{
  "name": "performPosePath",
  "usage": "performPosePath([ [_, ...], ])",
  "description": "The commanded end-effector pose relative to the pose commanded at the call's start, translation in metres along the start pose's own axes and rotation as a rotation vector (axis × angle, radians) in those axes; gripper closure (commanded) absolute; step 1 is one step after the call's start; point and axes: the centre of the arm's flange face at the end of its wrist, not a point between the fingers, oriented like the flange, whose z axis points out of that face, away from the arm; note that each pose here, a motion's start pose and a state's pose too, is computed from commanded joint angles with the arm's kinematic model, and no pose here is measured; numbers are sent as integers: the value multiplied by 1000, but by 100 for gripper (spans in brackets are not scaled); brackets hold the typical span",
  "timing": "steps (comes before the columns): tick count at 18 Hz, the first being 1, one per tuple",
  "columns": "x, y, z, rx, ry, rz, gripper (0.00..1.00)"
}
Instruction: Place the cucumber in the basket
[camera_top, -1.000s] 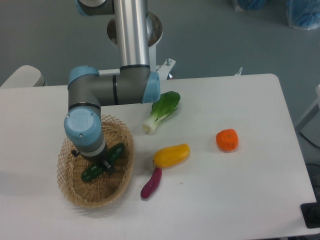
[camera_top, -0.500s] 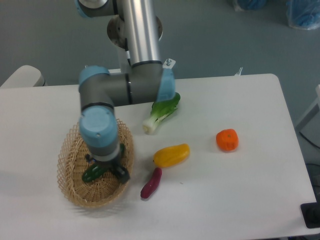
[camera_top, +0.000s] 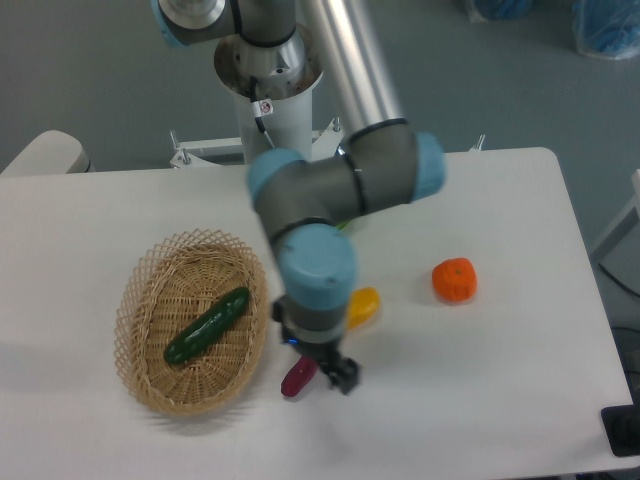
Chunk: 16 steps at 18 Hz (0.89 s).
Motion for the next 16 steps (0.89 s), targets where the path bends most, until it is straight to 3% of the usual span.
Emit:
performPosePath([
  [7,-58,47,16,-24,-28,71,0],
  [11,-63,67,25,-51,-16,128,0],
  [16,-66,70,28,-50,-15,128,0],
])
